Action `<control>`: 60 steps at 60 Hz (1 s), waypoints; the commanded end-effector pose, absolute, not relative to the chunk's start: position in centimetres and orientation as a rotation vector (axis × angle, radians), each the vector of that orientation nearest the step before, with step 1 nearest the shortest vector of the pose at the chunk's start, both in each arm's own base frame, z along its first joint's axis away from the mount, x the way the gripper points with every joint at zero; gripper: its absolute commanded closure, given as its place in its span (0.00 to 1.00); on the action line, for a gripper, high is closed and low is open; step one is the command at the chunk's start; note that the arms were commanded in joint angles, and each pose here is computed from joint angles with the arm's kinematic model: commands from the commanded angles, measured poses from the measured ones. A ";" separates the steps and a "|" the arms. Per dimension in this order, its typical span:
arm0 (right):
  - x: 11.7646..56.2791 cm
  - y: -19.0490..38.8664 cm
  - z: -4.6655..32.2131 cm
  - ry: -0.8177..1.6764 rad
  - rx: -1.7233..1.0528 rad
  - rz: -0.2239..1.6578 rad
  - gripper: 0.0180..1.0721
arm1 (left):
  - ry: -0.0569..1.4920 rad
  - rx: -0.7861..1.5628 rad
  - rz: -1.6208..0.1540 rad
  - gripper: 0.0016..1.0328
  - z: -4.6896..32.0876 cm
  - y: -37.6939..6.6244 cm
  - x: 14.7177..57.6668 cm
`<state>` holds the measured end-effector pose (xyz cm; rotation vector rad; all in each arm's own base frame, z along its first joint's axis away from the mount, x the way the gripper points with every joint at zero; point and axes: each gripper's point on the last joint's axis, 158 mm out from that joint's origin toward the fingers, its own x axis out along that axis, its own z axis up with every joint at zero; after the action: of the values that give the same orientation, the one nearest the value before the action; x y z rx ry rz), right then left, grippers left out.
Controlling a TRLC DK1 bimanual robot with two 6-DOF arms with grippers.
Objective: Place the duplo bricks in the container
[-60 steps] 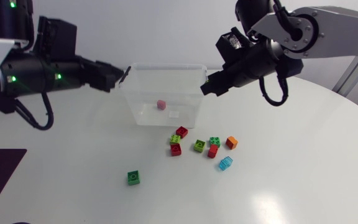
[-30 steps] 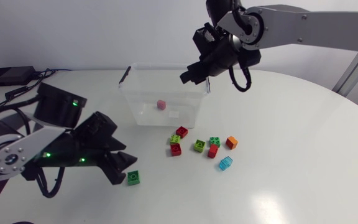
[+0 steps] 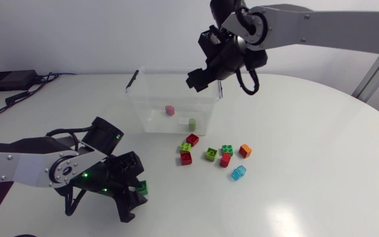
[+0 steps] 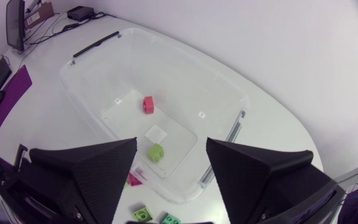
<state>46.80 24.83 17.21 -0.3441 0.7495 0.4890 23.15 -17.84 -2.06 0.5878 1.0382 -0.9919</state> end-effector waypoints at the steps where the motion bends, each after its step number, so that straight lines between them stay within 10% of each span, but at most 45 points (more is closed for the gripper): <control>1: 44.1 23.5 19.2 0.735 -0.370 0.493 0.13 | 1.076 0.619 -1.034 0.43 -3.6 -17.2 22.3; 13: 37.1 20.3 17.0 0.809 -0.375 0.525 0.13 | 1.091 0.645 -1.074 0.76 -4.7 -17.3 22.8; 35: 29.9 16.7 10.2 0.927 -0.402 0.540 0.13 | 1.003 0.658 -1.068 0.77 -1.9 -17.9 24.1; 47: 29.4 16.8 9.3 0.937 -0.416 0.556 0.13 | 0.927 0.663 -1.054 0.32 1.4 -18.2 24.6; 60: 28.7 16.9 8.9 0.941 -0.425 0.568 0.13 | 0.945 0.711 -1.075 0.19 0.1 -16.9 25.0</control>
<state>29.51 16.98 9.52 -0.4082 0.9377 0.5500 24.68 -17.40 0.54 0.6803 0.9401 -1.0524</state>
